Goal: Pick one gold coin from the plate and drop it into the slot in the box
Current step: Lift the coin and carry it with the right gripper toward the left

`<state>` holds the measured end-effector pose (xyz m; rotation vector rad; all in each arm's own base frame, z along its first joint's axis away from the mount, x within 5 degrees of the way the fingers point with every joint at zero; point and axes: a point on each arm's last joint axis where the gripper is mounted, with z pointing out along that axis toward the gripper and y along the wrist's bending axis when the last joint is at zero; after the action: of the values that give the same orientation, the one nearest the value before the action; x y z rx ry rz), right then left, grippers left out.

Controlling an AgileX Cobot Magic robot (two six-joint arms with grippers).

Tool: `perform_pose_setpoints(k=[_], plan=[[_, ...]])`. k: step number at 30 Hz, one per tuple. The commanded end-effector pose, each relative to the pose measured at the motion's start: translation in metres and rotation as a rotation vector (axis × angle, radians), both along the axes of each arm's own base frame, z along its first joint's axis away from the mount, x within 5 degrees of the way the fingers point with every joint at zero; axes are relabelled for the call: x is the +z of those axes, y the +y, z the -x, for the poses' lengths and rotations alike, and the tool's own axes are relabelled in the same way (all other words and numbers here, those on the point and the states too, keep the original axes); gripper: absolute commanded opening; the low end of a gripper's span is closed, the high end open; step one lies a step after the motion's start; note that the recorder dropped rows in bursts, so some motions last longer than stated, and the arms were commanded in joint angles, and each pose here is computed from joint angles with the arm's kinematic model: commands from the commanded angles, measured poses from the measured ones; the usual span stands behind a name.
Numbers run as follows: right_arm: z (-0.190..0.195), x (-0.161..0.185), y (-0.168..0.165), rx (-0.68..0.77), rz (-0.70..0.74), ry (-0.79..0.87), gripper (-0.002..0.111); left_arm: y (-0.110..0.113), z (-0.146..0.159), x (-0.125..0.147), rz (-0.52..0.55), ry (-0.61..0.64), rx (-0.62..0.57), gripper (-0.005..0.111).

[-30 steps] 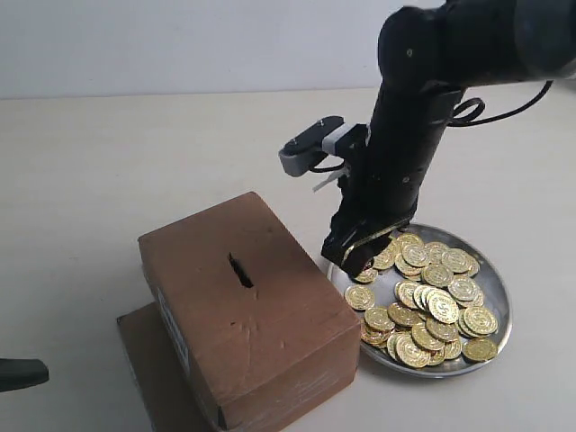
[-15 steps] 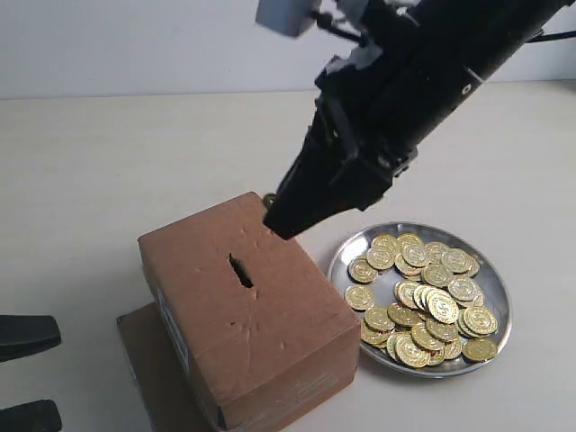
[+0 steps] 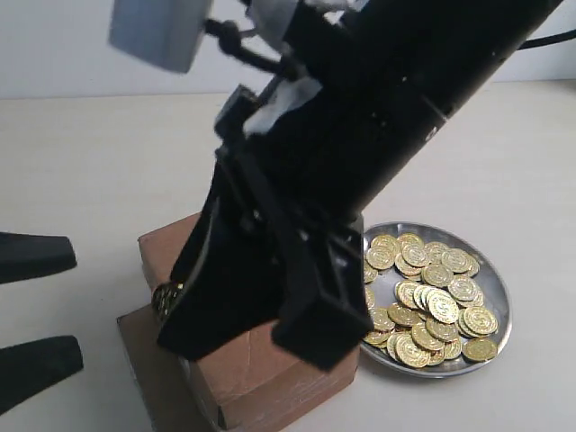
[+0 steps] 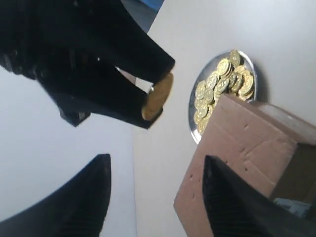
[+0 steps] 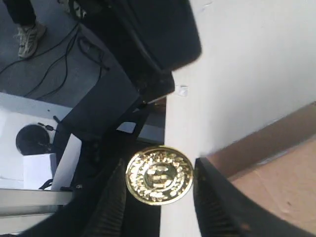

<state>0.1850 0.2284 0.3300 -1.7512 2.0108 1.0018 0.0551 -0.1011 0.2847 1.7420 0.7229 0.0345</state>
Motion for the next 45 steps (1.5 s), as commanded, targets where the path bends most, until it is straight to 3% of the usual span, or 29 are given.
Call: perform_pose_setpoints(k=[1,9,23,31,36,43,45], plan=[[0.02,-0.004,0.013,0.084,0.026,0.004,0.036,-0.012,0.007,0.002,-0.008,0.025,-0.105,0.054],[0.028,-0.009,0.016,0.1,0.096,-0.015,0.036,-0.022,0.017,-0.004,-0.069,-0.001,-0.232,0.047],[0.03,-0.006,0.018,0.081,0.067,0.028,0.036,-0.03,0.013,-0.008,-0.098,-0.012,-0.23,0.046],[0.027,-0.012,0.021,0.081,0.081,0.042,0.036,-0.037,0.008,0.006,-0.075,-0.03,-0.218,0.045],[0.025,-0.017,0.023,0.081,0.094,0.05,0.036,-0.042,0.008,0.0,-0.119,0.002,-0.244,0.024],[0.025,-0.016,0.023,0.08,0.092,0.054,0.036,-0.045,0.006,-0.003,-0.136,0.014,-0.243,0.022],[0.025,-0.016,0.023,0.08,0.092,0.054,0.036,-0.047,0.005,-0.005,-0.145,0.019,-0.241,0.017]])
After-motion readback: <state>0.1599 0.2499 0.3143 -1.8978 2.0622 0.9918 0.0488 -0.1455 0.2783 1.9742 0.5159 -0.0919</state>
